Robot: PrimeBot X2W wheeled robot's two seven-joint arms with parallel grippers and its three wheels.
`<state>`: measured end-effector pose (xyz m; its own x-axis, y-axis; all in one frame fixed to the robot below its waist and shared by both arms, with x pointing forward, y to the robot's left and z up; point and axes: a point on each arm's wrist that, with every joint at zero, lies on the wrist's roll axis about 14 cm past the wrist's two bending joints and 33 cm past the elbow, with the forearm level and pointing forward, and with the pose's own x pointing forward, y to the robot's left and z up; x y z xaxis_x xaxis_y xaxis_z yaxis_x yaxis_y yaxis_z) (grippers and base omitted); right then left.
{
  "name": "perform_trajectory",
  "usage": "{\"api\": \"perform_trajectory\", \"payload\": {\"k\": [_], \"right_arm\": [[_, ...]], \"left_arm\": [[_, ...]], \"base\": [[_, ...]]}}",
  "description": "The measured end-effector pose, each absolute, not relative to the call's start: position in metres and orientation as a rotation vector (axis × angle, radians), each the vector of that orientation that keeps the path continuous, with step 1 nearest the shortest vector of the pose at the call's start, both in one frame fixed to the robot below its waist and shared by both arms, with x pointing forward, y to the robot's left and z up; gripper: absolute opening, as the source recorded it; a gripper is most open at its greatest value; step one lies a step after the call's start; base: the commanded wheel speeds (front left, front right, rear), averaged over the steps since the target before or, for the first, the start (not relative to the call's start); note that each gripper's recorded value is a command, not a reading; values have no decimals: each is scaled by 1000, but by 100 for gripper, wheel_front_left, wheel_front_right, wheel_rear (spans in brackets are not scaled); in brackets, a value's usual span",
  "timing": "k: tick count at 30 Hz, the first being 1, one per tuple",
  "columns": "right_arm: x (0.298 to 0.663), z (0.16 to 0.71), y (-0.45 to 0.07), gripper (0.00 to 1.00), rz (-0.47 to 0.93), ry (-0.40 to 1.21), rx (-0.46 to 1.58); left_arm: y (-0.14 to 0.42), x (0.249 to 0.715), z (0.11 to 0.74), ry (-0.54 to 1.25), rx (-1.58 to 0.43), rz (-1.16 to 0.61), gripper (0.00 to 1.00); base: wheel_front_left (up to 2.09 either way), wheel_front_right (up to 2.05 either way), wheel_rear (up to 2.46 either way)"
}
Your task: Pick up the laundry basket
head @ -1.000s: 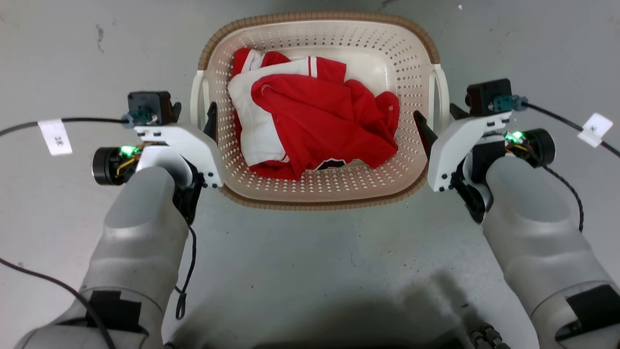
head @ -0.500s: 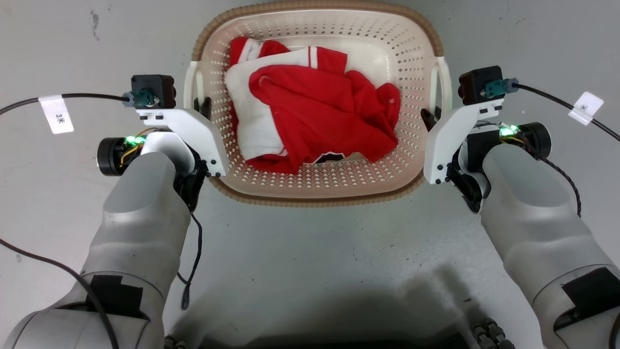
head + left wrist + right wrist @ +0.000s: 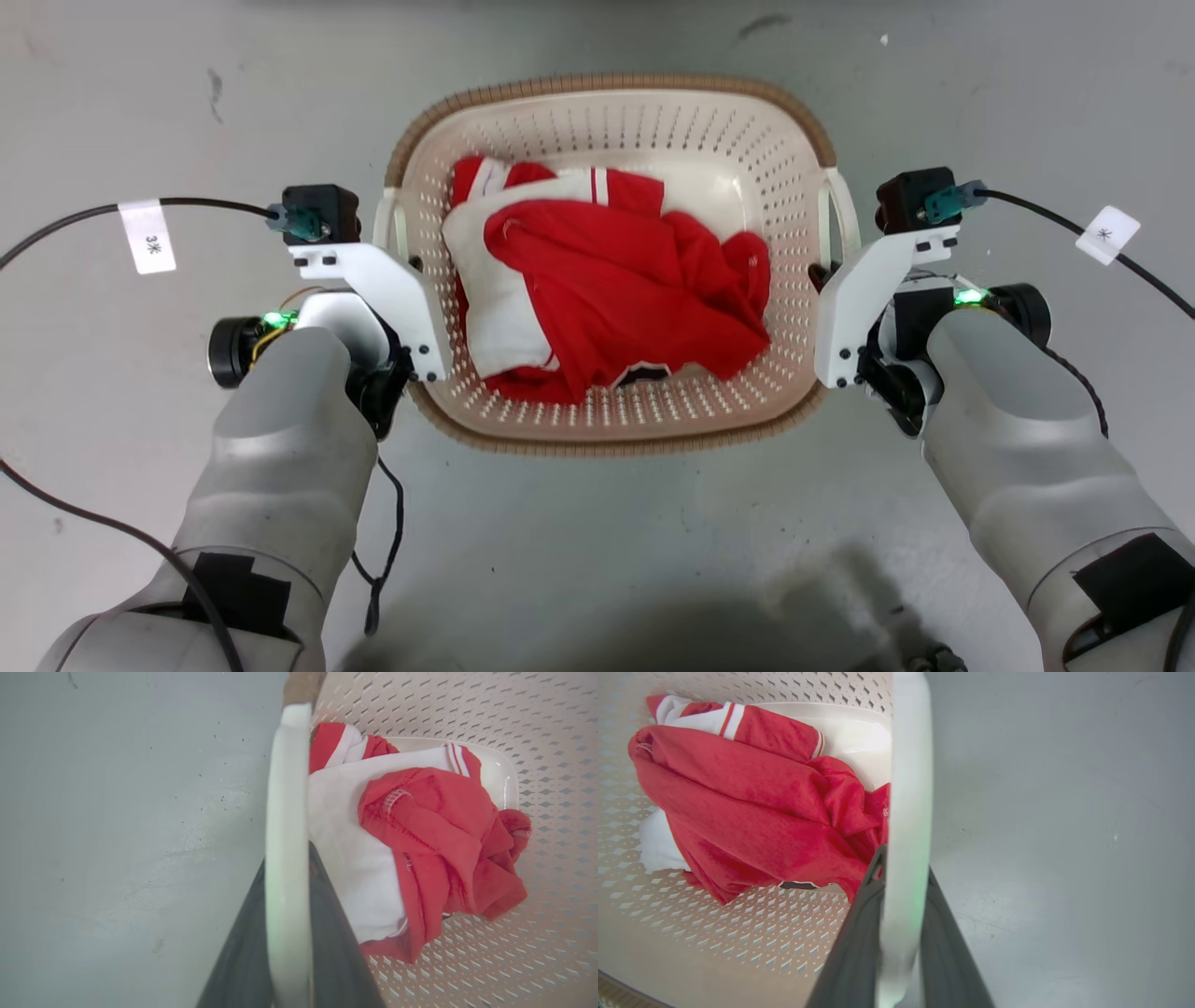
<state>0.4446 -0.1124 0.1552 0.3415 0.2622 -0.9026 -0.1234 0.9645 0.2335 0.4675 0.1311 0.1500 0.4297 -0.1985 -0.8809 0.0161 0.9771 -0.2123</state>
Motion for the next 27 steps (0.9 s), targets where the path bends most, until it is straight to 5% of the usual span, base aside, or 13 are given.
{"api": "perform_trajectory", "payload": {"k": [12,27], "right_arm": [[424,223,-112,0,248,1284,146],[418,321,-110,0,268,1199,141]], "left_arm": [[131,453,226,1183,-206,-148,0],[134,439,325,1087,-184,-177,0]], "base": [[0,0,0],[0,0,0]]}}
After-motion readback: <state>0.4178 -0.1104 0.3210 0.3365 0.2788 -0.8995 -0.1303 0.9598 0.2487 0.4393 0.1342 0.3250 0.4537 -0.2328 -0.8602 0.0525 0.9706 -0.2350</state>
